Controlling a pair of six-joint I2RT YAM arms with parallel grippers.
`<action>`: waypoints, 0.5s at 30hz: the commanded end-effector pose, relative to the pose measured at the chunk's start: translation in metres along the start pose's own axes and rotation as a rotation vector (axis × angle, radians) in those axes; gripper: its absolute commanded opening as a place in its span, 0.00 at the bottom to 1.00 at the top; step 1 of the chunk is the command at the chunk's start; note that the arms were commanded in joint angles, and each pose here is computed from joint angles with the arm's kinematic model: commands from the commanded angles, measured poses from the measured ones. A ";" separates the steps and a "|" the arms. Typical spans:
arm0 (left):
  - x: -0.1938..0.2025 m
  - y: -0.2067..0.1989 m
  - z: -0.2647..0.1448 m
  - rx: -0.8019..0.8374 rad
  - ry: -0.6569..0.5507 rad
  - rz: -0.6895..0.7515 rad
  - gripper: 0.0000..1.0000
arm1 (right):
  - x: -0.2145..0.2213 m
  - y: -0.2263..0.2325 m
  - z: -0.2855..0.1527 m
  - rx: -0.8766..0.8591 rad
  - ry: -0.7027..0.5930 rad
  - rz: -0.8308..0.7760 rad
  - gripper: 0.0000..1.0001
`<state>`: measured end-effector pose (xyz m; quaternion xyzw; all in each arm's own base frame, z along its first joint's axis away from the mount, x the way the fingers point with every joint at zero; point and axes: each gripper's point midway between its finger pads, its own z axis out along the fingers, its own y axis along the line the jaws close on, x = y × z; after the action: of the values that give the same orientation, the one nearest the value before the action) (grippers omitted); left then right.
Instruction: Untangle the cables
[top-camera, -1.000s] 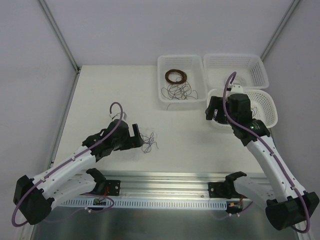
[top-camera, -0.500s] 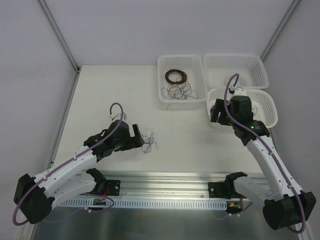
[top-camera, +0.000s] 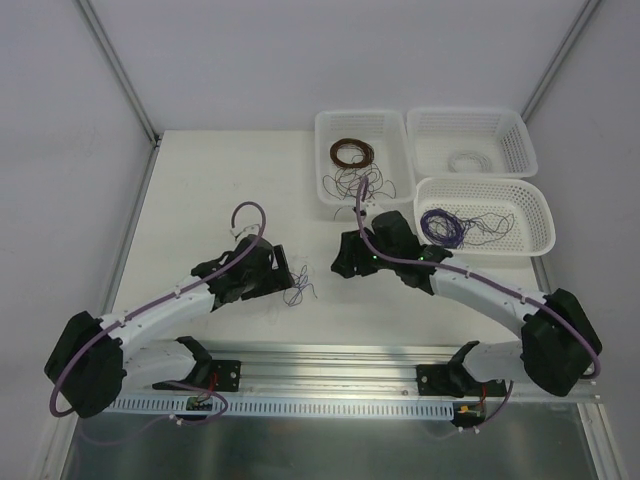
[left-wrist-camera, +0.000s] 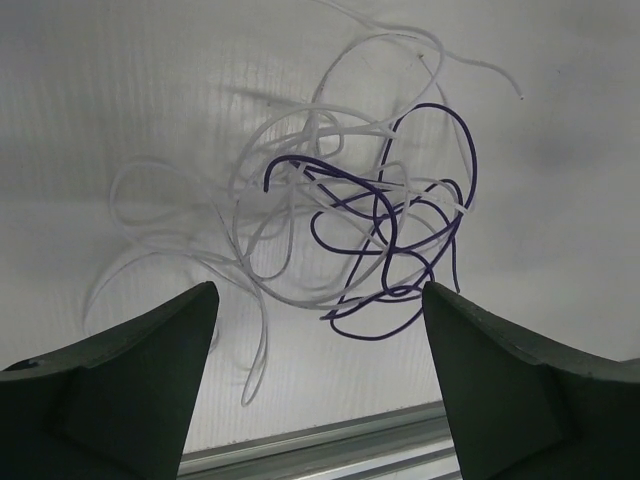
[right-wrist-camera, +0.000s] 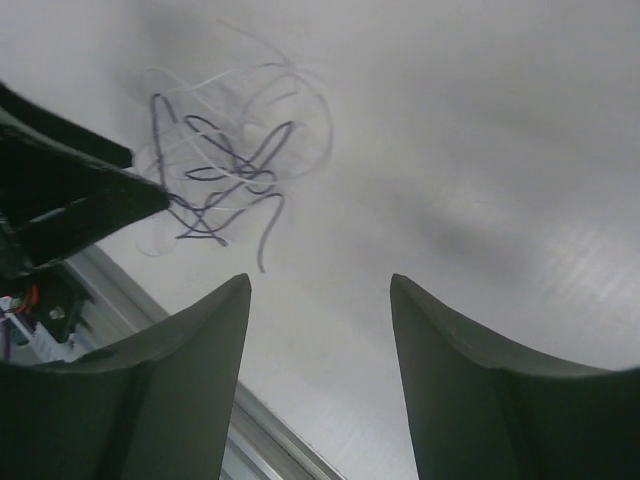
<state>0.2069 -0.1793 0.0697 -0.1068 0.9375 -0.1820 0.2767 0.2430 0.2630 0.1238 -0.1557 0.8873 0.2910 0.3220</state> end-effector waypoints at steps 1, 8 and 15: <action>-0.020 -0.017 0.005 0.024 -0.049 -0.029 0.84 | -0.012 0.057 0.015 -0.186 -0.090 0.040 0.60; -0.009 -0.016 0.022 -0.003 0.010 -0.030 0.69 | 0.014 0.093 0.046 -0.265 -0.049 0.098 0.51; -0.004 -0.018 0.024 0.013 0.028 -0.044 0.61 | 0.045 0.105 0.071 -0.294 0.018 0.102 0.46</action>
<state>0.2156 -0.1915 0.0487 -0.1130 0.9465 -0.1715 0.2490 0.1924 0.3650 0.0807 -0.1670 0.8666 0.3921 0.2595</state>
